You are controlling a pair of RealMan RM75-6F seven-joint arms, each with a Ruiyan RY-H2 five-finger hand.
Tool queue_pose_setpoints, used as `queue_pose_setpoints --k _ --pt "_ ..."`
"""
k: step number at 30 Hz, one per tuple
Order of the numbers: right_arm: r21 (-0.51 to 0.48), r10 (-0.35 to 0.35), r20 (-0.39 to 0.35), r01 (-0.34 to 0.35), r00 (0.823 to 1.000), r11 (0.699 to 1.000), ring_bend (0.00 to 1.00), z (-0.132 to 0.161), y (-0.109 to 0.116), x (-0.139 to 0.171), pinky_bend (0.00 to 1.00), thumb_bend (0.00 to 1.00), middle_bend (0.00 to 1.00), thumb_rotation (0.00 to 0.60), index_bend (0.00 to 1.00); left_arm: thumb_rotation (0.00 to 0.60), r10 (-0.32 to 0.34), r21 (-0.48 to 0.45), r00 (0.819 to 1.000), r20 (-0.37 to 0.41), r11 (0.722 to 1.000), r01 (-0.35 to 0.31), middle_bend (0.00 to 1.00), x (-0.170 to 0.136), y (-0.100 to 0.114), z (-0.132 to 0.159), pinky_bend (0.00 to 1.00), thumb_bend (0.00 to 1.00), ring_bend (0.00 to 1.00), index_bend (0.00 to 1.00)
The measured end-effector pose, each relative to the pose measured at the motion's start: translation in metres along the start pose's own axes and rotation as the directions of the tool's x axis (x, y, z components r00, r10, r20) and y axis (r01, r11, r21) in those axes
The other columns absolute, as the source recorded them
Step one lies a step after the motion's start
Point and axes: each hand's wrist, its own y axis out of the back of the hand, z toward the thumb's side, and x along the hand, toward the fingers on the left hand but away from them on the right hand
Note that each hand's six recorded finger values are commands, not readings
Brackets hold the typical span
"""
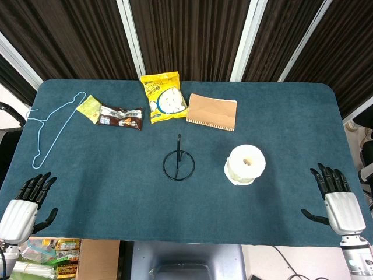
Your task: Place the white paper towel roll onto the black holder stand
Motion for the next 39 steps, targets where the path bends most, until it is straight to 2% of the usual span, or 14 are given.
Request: queue_pose_setpoints --k 7,13,19,26,31,39 --pt "0.007 0.001 -0.004 -0.001 1.000 1.000 0.00 0.000 -0.003 -0.004 0.00 0.17 0.00 0.600 0.00 0.600 -0.023 -0.009 1.000 0.006 1.000 0.023 0.00 0.003 -0.004 0.002 0.11 0.41 0.00 0.00" --pt "0.000 0.010 0.011 -0.010 1.000 1.000 0.00 0.004 -0.007 -0.036 0.00 0.15 0.00 0.600 0.00 0.600 -0.027 -0.015 1.000 0.000 1.000 0.027 0.00 0.002 -0.004 0.000 0.11 0.41 0.00 0.00" --pt "-0.002 0.095 -0.026 -0.095 0.995 0.996 0.00 0.028 -0.019 -0.092 0.00 0.07 0.00 0.600 0.00 0.600 -0.029 -0.002 0.999 -0.025 1.000 0.029 0.00 -0.003 -0.002 -0.007 0.11 0.41 0.00 0.00" --pt "-0.040 0.193 -0.049 -0.195 0.980 0.980 0.00 0.061 -0.039 -0.142 0.00 0.06 0.00 0.600 0.00 0.600 -0.028 -0.005 0.999 -0.035 1.000 0.028 0.00 -0.005 0.000 -0.010 0.11 0.41 0.00 0.00" --pt "-0.076 0.247 -0.047 -0.250 0.968 0.965 0.00 0.070 -0.051 -0.155 0.00 0.06 0.00 0.600 0.00 0.600 -0.027 -0.006 0.999 -0.037 1.000 0.027 0.00 -0.005 0.000 -0.010 0.11 0.41 0.00 0.00" --pt "-0.147 0.337 -0.076 -0.344 0.939 0.927 0.00 0.083 -0.064 -0.163 0.00 0.06 0.00 0.600 0.00 0.600 -0.024 -0.007 0.999 -0.037 1.000 0.024 0.00 -0.005 0.001 -0.010 0.11 0.41 0.01 0.00"
